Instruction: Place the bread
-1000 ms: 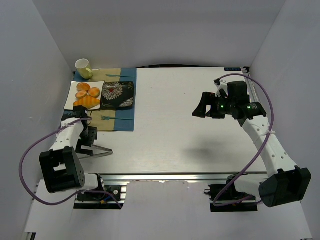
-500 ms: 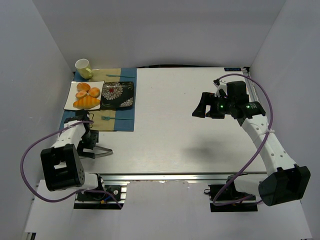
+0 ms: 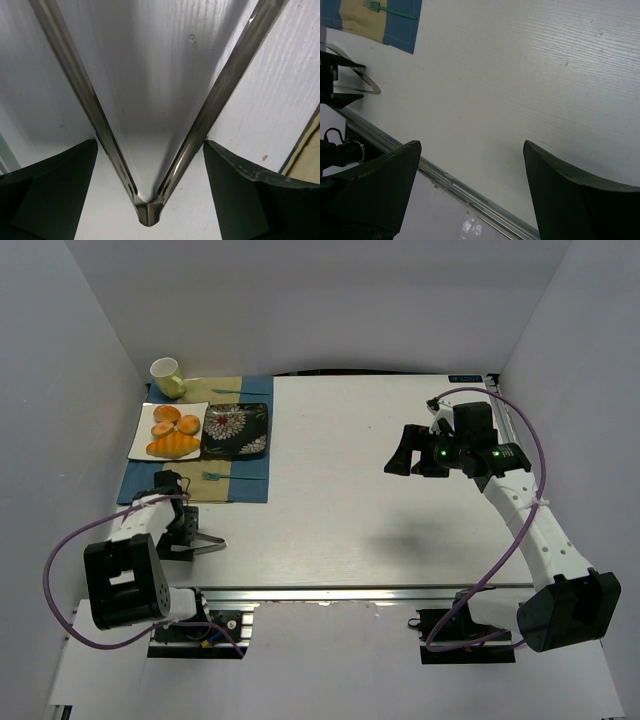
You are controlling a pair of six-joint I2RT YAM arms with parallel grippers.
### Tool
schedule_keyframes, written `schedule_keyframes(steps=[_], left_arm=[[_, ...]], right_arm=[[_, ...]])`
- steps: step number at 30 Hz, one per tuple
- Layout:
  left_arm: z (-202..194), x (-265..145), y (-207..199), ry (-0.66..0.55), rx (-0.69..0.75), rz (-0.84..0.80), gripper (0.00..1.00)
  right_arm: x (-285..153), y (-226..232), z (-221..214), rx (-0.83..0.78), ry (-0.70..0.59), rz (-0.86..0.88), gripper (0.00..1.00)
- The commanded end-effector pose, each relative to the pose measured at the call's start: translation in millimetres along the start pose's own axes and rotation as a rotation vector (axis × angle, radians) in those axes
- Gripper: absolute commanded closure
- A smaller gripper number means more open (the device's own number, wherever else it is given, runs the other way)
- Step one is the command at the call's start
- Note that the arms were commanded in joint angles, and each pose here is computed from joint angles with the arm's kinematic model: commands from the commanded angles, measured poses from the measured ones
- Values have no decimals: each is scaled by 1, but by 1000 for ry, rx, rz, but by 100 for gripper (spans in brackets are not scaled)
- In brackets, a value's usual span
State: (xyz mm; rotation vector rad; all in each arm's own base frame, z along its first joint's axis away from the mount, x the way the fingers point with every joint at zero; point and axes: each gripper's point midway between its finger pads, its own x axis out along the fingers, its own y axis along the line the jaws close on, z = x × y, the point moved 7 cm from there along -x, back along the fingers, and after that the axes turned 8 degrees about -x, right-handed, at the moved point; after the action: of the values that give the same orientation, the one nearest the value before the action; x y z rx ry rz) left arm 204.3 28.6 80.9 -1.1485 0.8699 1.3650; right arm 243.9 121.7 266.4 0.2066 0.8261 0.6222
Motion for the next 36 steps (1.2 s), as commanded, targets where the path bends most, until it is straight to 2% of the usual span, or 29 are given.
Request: schedule_keyframes(steps=[1,12,20,27,28,36], left_arm=[[4,-1,-8,-21,-56,-79,2],[15,9,-1,-25,-78,-60,2],[14,17,8,-3,32,61,2],[15,17,9,-20,32,49,14],[16,15,8,-25,27,37,22],[26,1,0,-70,29,0,27]], right_arm=[[-1,3,6,-27,-17,12,11],[0,3,5,-23,-9,20,11],[1,2,5,-21,-9,19,11],[2,2,4,-18,-4,15,11],[2,2,4,-18,-5,16,11],[3,2,4,-17,-4,22,11]])
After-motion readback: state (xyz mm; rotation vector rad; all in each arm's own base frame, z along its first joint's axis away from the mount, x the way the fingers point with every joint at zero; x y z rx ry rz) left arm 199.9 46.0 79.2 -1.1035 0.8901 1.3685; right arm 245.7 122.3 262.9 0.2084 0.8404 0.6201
